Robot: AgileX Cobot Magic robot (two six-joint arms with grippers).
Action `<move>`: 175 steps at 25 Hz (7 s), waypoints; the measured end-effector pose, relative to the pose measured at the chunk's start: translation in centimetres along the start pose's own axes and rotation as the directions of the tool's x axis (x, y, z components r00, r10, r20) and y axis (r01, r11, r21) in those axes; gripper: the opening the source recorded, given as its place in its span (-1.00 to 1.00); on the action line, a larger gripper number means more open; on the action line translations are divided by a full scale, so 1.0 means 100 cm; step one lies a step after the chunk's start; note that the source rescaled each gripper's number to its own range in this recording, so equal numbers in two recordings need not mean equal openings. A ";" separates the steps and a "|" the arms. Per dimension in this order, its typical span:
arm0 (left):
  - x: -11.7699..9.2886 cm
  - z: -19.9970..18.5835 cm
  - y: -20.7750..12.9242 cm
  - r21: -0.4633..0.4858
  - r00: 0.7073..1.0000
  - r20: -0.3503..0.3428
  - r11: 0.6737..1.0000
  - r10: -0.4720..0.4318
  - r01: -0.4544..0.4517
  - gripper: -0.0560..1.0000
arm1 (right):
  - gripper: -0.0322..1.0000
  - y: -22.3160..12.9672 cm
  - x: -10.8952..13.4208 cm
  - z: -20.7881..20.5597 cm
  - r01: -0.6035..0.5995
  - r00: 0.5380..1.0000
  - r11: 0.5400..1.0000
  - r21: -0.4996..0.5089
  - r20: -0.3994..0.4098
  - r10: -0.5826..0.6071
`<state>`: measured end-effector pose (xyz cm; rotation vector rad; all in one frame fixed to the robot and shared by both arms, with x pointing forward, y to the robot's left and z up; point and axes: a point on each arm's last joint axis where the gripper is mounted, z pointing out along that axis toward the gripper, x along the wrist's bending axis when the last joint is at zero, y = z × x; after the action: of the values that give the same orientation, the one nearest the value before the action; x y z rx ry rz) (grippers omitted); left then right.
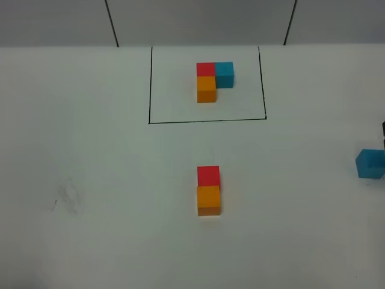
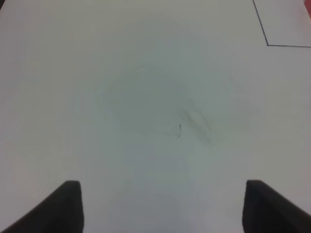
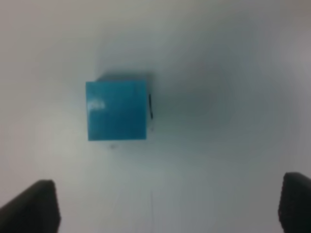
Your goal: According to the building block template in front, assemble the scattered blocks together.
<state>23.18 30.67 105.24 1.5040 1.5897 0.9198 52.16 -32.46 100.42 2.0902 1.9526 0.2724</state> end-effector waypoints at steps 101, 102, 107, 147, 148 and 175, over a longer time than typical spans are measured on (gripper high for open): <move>0.000 0.000 0.000 -0.001 1.000 0.000 1.000 -0.002 0.002 0.10 | -0.62 -0.009 0.272 0.056 0.989 -0.082 -0.055 -0.140 -0.189 -0.978; 0.000 0.000 0.000 -0.001 1.000 0.000 1.000 -0.002 0.002 0.10 | -0.62 -0.012 0.270 0.058 0.989 -0.082 -0.056 -0.134 -0.199 -0.977; 0.000 0.000 0.000 -0.001 1.000 0.000 1.000 -0.002 0.002 0.10 | -0.62 -0.019 0.267 0.066 0.990 -0.081 -0.054 -0.132 -0.208 -0.975; 0.000 0.000 0.000 -0.001 1.000 0.000 1.000 -0.002 0.002 0.10 | -0.62 -0.023 0.282 0.091 0.973 -0.085 -0.036 -0.226 -0.207 -0.975; 0.000 0.000 0.000 -0.001 1.000 0.000 1.000 -0.002 0.002 0.10 | -0.62 -0.023 0.282 0.091 0.973 -0.082 -0.033 -0.228 -0.209 -0.975; 0.000 0.000 0.000 0.000 1.000 0.000 1.000 0.000 0.000 0.10 | 1.00 -0.015 0.189 -0.012 0.885 0.408 0.423 -0.196 -0.112 -0.906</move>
<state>23.18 30.67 105.24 1.5045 1.5895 0.9200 51.82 -13.46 100.22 0.6592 2.7789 0.3340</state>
